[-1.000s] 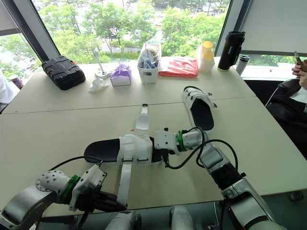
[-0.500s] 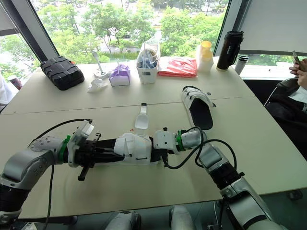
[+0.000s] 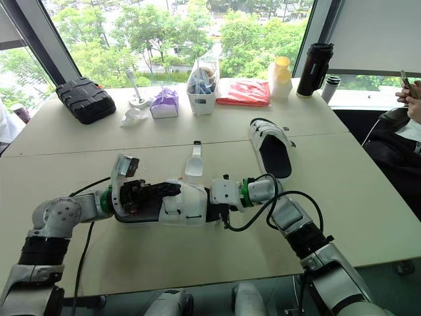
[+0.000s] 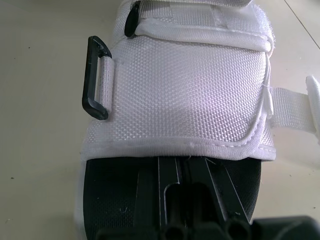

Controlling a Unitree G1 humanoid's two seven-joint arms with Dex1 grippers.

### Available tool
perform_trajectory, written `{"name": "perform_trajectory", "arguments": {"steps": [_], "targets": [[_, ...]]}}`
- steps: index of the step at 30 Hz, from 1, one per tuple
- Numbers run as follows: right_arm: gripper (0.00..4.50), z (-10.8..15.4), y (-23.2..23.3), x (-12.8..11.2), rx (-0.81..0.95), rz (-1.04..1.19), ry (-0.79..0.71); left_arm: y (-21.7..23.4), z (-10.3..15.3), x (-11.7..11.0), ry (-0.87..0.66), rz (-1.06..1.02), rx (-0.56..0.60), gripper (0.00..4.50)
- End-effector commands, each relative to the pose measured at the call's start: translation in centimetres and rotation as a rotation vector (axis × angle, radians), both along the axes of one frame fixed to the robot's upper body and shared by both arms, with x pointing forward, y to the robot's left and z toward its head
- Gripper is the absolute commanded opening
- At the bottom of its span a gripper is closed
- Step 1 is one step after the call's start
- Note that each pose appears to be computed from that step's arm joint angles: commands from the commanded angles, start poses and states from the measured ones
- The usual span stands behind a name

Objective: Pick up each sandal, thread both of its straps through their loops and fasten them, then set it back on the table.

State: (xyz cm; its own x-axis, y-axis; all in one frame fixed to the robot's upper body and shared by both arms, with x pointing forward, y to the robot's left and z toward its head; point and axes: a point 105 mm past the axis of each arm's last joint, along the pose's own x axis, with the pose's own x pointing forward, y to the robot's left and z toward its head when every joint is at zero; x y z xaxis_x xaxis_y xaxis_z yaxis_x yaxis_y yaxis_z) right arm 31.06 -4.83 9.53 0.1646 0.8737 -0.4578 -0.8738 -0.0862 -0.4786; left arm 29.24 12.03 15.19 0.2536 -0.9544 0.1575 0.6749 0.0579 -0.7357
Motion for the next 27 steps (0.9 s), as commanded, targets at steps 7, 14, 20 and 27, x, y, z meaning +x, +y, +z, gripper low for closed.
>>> {"name": "perform_trajectory", "arguments": {"steps": [7, 14, 20, 27], "targets": [[0.0, -0.4, -0.2, 0.4, -0.029, -0.016, -0.002, 1.6, 0.4, 4.7, 0.127, 0.26, -0.084, 1.92], [0.0, -0.5, -0.1, 0.4, -0.028, -0.017, -0.002, 5.4, 0.1, 9.7, 0.169, 0.644, -0.149, 4.47], [0.0, -0.5, -0.1, 0.5, -0.029, -0.019, -0.003, 3.5, -0.2, 8.2, -0.005, 0.513, 0.075, 4.47], [0.0, -0.5, -0.1, 0.4, -0.03, -0.017, -0.005, -0.2, -0.4, 5.3, -0.291, 0.231, 0.271, 4.47]]}}
